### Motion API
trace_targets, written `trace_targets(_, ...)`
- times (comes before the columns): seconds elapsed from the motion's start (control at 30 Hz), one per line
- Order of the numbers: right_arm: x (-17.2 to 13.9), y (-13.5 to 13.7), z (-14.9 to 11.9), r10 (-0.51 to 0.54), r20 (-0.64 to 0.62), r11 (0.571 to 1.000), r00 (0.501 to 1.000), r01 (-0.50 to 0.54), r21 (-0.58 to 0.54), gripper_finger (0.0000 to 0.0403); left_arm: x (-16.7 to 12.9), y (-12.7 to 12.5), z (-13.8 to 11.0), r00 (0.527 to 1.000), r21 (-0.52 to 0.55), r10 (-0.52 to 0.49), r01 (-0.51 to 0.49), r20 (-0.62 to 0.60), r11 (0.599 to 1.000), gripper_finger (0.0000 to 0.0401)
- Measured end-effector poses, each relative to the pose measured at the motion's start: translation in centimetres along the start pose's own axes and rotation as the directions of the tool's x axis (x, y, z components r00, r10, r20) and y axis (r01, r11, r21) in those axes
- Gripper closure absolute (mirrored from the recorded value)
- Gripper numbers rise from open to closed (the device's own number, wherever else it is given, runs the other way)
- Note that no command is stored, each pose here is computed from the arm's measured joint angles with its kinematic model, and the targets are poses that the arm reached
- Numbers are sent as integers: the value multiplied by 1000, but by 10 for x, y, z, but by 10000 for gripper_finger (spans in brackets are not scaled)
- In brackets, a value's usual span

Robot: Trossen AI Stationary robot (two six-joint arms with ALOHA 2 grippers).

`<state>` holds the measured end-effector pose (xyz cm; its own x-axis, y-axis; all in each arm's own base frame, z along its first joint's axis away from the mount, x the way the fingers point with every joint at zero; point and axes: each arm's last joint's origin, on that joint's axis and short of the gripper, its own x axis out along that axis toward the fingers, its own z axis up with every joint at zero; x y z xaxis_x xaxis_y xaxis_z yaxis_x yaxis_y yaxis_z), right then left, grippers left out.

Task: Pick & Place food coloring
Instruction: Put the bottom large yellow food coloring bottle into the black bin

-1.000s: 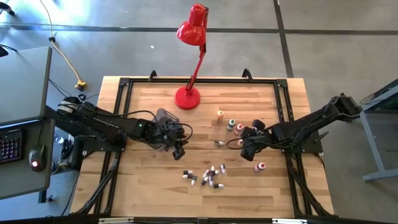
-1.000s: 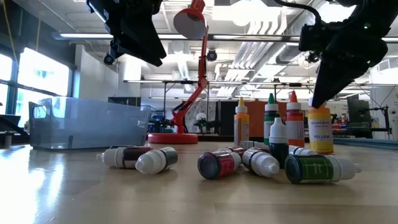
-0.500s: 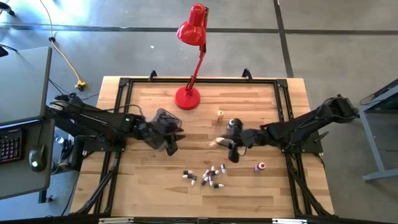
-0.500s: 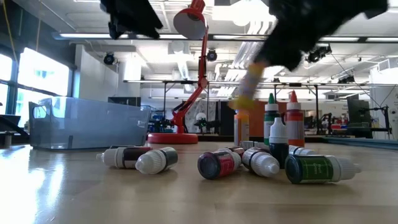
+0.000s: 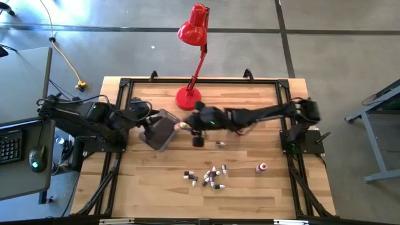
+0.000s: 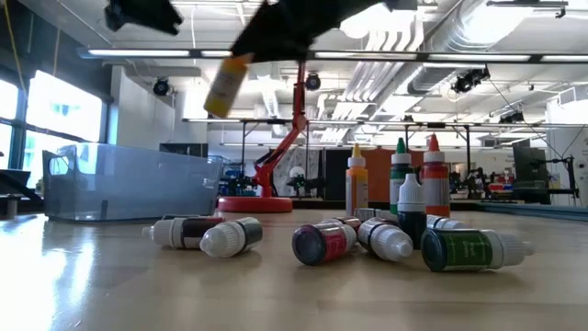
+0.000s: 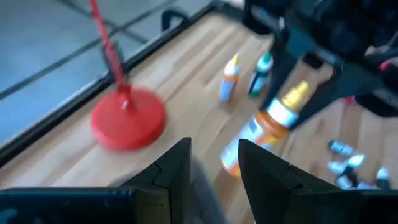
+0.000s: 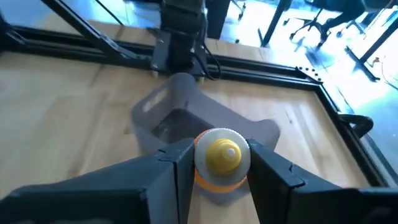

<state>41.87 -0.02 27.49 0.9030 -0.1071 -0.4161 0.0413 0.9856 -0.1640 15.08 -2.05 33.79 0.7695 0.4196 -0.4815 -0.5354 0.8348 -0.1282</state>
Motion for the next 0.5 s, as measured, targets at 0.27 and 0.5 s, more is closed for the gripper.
trace_targets(0.27, 70, -37, 2, 69, -79, 997, 994, -71, -18, 288, 1, 11, -20, 974, 10, 136, -136, -179, 991, 270)
trace_targets(0.5, 105, -56, -25, 82, -315, 997, 945, -79, 22, 288, 0, 16, -26, 954, 44, 188, -183, -233, 982, 270)
